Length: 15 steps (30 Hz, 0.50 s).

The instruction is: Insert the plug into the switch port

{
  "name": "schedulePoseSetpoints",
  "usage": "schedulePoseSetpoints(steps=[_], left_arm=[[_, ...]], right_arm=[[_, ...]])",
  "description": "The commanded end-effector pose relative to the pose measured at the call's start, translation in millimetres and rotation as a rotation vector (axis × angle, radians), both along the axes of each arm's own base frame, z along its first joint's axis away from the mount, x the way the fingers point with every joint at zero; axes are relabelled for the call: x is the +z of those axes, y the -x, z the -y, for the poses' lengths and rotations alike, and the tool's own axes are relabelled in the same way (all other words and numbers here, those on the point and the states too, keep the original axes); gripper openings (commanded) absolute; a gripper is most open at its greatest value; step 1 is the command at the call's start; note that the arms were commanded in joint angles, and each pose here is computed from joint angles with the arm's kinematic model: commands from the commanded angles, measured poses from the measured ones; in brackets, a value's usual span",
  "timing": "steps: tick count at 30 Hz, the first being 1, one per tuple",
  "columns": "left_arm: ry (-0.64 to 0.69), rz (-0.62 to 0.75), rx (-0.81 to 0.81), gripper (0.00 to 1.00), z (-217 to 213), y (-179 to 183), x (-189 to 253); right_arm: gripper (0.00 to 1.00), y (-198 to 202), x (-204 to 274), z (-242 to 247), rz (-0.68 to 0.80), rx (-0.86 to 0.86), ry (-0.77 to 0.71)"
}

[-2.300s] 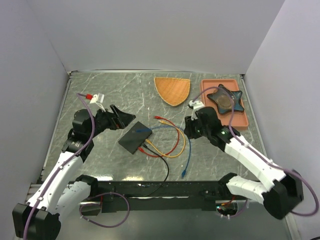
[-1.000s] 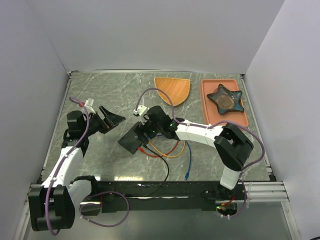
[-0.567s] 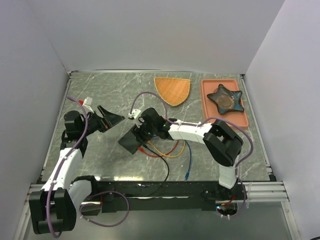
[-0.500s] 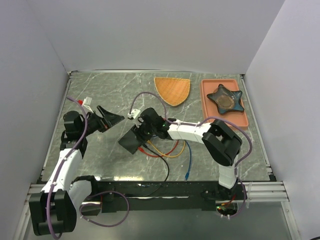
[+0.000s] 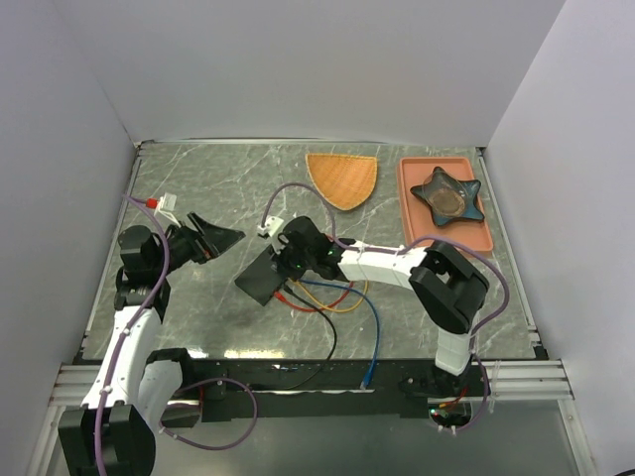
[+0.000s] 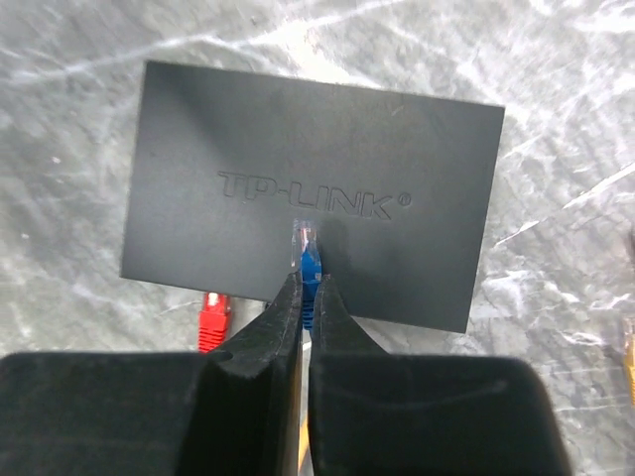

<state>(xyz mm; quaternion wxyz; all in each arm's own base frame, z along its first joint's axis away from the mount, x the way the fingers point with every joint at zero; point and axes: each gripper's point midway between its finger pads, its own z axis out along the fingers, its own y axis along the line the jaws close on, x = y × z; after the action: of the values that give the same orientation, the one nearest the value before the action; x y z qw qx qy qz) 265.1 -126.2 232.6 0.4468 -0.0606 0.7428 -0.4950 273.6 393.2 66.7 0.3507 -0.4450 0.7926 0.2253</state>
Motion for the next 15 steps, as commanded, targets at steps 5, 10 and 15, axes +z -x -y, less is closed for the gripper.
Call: schedulePoseSetpoints(steps=[5,10,15], left_arm=[[-0.024,0.043,0.004,0.96,-2,0,9],[-0.024,0.046,0.004,0.96,-2,1,9],[-0.018,0.046,-0.001,0.96,-1,0,9]], right_arm=[[0.29,3,31,-5,0.057,0.023,-0.085],[0.34,4,15,-4,0.032,0.013,-0.055],[0.38,4,4,-2,0.018,0.009,-0.033]])
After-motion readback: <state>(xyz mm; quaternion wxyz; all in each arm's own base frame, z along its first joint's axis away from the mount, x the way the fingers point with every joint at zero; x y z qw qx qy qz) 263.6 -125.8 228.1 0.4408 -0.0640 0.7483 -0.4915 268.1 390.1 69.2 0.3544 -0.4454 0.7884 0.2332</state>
